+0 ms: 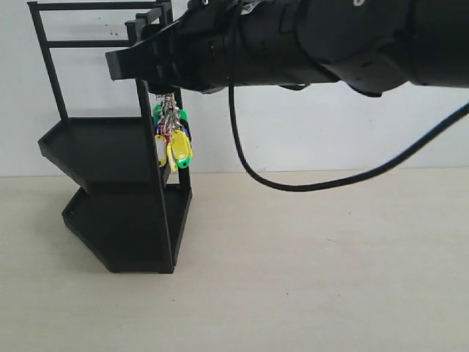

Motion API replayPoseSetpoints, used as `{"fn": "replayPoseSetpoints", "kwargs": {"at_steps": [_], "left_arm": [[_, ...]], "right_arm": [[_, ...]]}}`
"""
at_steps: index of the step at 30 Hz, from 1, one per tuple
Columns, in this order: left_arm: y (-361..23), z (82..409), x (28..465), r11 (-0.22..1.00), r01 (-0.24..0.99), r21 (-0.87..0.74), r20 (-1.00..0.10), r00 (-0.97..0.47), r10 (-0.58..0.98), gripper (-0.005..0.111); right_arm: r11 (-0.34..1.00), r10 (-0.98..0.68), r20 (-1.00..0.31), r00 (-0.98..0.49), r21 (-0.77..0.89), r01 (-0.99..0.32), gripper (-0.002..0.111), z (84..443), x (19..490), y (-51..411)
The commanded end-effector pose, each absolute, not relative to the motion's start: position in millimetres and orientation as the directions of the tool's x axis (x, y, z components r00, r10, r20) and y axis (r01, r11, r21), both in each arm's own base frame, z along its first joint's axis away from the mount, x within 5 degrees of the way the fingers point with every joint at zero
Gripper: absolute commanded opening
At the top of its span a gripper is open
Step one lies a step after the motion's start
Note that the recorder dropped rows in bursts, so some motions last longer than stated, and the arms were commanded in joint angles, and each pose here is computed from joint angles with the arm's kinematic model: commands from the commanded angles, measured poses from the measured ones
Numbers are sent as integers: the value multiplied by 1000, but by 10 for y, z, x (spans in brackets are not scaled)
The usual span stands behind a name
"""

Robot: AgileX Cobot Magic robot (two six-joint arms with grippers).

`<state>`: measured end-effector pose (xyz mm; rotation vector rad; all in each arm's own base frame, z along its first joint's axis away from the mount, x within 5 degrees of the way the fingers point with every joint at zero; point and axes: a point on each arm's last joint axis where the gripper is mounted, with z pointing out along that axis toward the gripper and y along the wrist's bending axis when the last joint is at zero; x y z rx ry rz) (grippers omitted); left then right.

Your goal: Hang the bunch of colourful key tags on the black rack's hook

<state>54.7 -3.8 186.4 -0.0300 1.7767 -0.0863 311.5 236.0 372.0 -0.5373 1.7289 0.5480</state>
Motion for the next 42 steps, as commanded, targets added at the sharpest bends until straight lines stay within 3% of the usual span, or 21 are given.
{"fn": "replayPoseSetpoints", "kwargs": {"at_steps": [1, 11, 18, 26, 28, 34, 42], "left_arm": [[-36, 1877, 547, 997, 28, -66, -979, -195, -60, 4], [-36, 1877, 547, 997, 28, -66, -979, -195, -60, 4], [-36, 1877, 547, 997, 28, -66, -979, -195, -60, 4], [-36, 1877, 547, 997, 28, -66, -979, -195, -60, 4], [-36, 1877, 547, 997, 28, -66, -979, -195, -60, 4], [-36, 1877, 547, 997, 28, -66, -979, -195, -60, 4], [-36, 1877, 547, 997, 28, -66, -979, -195, -60, 4]], "right_arm": [[778, -54, -962, -269, 128, -615, 55, 3691, 2914, 2230], [759, -119, -911, -395, 173, -627, 55, 3402, 2244, 1793], [787, -84, -813, -577, 301, -539, 55, 2908, 1895, 1547], [815, -151, -725, -672, 294, -500, 54, 2433, 1741, 1433], [815, -169, -704, -690, 294, -500, 46, 2369, 1707, 1417], [805, -217, -663, -717, 294, -515, 0, 2304, 1648, 1407], [818, -157, -664, -732, 328, -473, 0, 2319, 1667, 1409]]}}
